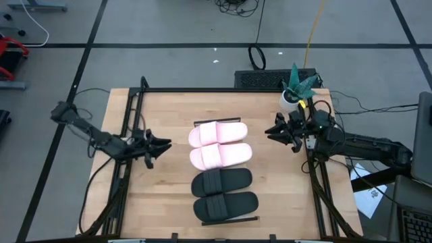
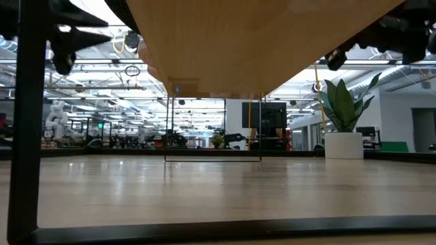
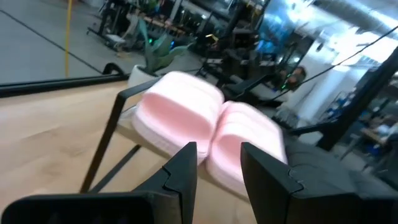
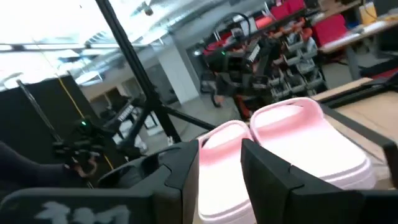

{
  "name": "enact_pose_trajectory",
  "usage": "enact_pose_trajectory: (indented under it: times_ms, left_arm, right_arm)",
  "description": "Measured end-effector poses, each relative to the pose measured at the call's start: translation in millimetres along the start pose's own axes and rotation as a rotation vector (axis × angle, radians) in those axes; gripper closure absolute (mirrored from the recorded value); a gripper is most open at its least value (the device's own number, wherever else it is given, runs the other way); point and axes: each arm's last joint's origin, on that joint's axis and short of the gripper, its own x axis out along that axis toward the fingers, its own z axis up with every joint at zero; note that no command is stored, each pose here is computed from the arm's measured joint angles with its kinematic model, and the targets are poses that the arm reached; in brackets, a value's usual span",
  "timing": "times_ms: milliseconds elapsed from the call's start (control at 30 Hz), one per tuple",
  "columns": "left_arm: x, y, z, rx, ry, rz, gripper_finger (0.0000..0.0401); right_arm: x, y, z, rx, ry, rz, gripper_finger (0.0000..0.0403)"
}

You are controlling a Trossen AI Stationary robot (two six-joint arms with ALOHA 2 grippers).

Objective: Pick and place slides into the shelf
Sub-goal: Return to Home Position

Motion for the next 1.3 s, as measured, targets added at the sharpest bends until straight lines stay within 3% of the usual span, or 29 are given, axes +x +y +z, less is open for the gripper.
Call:
enact_pose_trajectory:
  times_ms: [133, 333, 533, 767, 933, 1300]
  left_arm:
    - [11, 9, 2, 0.034, 0.013, 0.013, 0.0281]
    - [22, 25, 10, 0.087, 0.016, 0.023, 0.0281]
    - [32, 46, 17, 0.136, 0.038, 0.061, 0.0281]
    - [33, 70, 22, 0.163, 0.123, 0.090, 0.0281]
    - [28, 72, 26, 0.153, 0.163, -0.023, 0.0281]
    - [18, 58, 15, 0.272, 0.168, 0.051, 0.0281]
  right_arm:
    - [-6, -1, -8, -0.006, -0.069, 0.033, 0.0294]
    - [-17, -13, -32, 0.109, -0.035, -0.023, 0.0293]
    - [-20, -9, -30, -0.032, -0.101, 0.027, 0.0294]
    - [-27, 3, -22, -0.102, -0.063, 0.235, 0.0293]
    - [-34, 7, -19, -0.160, -0.061, 0.277, 0.0293]
    - [-39, 3, -19, -0.168, -0.042, 0.244, 0.0293]
